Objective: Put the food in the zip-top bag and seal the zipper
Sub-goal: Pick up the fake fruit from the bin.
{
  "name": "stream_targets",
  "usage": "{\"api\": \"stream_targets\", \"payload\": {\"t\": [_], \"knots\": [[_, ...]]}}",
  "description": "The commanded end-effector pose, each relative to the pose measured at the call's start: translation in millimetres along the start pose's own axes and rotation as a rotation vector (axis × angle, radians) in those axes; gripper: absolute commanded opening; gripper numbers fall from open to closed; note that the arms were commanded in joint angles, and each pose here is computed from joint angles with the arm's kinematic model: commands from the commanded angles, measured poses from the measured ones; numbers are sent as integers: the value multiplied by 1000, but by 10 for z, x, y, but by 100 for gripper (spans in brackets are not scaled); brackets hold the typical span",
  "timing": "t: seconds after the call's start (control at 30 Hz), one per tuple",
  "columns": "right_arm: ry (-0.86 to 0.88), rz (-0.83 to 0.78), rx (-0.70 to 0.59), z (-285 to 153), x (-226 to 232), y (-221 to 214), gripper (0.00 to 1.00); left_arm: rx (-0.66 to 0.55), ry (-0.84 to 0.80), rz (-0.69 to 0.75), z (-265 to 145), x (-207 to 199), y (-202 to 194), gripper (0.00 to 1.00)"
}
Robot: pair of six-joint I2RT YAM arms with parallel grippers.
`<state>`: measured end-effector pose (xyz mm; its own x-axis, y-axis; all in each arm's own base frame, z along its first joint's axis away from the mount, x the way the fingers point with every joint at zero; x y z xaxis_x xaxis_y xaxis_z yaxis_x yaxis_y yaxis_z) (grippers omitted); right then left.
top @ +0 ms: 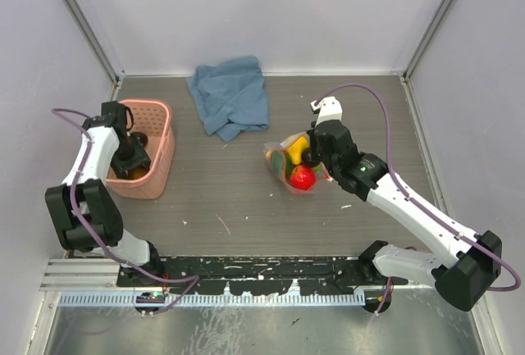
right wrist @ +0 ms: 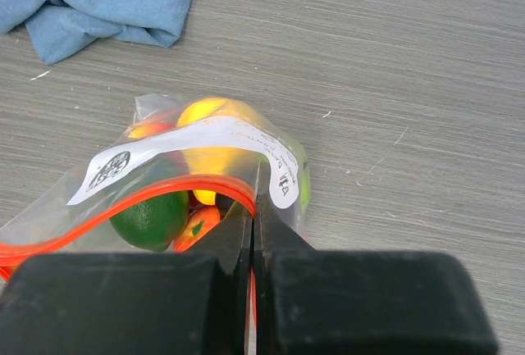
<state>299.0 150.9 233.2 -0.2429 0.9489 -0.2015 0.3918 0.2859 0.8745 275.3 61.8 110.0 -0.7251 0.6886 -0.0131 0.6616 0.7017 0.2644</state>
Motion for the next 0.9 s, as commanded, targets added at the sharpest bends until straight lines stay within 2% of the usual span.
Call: {"api": "stream_targets", "payload": {"t": [0.0,0.23,0.63,0.77,0.87], "knots": [[-38,56,-90,-80,-104,290,1,-145,-104,-43,-393,-100,209,42],[-53,46,-73,-72,-123,334,1,-302,-327,-53,-1025,-298,225,42],[-30,59,-68,-52,-68,514,1,-413,-687,84,-2005,-833,-149,43],[15,62,-54,-1,43,547,1,-463,-830,141,-2174,-1044,-296,43],[33,68,-55,29,92,569,1,-454,-906,191,-2171,-1203,-460,44]]}}
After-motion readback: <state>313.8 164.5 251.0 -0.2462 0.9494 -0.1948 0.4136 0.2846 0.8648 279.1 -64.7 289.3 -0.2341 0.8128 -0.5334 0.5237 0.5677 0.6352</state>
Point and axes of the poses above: each gripper's point midway between its finger pads, its own z axis out along the fingers, its own x axis along the line the jaws close on, y = z × x, the point moved 1 cm from there along -z, back along the fingers, and after that the axes turned 11 degrees about -z, right-handed, at the moved point
